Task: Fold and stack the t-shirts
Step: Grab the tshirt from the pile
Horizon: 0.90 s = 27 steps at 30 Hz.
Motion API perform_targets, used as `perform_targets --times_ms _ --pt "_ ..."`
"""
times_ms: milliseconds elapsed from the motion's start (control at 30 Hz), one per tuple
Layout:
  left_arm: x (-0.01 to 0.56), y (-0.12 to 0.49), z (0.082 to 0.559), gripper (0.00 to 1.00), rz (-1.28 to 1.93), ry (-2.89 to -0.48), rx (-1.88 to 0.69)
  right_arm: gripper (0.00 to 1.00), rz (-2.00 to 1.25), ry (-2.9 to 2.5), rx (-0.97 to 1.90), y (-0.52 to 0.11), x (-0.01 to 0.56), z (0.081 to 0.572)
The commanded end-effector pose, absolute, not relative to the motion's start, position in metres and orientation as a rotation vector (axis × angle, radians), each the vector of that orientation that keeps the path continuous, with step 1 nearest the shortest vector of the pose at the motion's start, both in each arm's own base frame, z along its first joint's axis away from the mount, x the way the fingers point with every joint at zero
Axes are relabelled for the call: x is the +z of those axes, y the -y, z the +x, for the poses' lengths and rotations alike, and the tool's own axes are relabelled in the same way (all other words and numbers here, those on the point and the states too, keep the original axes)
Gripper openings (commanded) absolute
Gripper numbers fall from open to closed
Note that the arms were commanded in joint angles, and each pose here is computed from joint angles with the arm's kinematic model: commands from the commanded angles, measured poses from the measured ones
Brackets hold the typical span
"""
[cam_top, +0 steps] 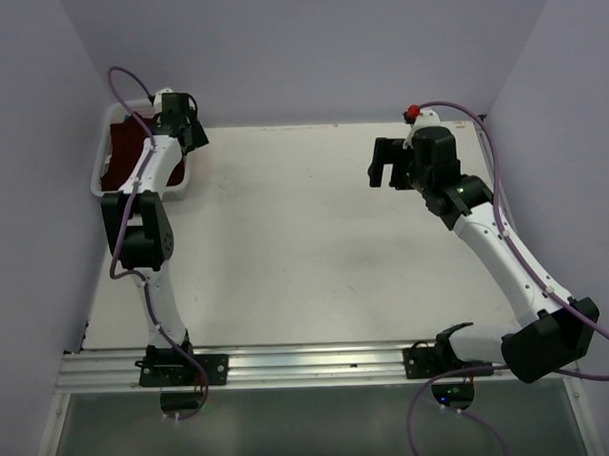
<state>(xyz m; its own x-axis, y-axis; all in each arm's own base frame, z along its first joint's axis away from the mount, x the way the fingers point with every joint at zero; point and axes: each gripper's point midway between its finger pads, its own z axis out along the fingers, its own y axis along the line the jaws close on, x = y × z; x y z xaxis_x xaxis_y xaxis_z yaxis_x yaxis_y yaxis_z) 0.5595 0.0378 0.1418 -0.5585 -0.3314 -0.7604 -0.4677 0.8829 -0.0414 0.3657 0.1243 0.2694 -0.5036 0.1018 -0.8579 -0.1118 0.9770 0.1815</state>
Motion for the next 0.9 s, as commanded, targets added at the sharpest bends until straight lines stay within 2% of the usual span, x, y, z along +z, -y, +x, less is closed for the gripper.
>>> perform_targets --times_ms 0,200,433,733,833,867 --pt "0.162 -0.058 0.559 0.87 -0.661 -2.139 0.281 0.99 -0.007 -2.045 0.250 -0.122 0.278 0.367" --pt "0.174 -0.075 0.554 0.87 -0.674 -2.037 0.200 0.99 -0.007 -2.046 0.258 -0.124 0.277 0.368" --pt "0.134 -0.098 0.558 0.83 -0.734 -2.142 0.245 0.99 -0.013 -2.050 0.269 -0.126 0.276 0.369" --pt "0.117 -0.102 0.568 0.80 -0.700 -2.150 0.237 0.99 -0.013 -2.058 0.269 -0.127 0.273 0.370" --pt "0.107 -0.102 0.569 0.73 -0.689 -2.179 0.222 0.99 -0.015 -2.059 0.268 -0.127 0.272 0.370" --pt "0.106 -0.102 0.570 0.65 -0.682 -2.180 0.219 0.99 -0.013 -2.059 0.265 -0.127 0.272 0.370"
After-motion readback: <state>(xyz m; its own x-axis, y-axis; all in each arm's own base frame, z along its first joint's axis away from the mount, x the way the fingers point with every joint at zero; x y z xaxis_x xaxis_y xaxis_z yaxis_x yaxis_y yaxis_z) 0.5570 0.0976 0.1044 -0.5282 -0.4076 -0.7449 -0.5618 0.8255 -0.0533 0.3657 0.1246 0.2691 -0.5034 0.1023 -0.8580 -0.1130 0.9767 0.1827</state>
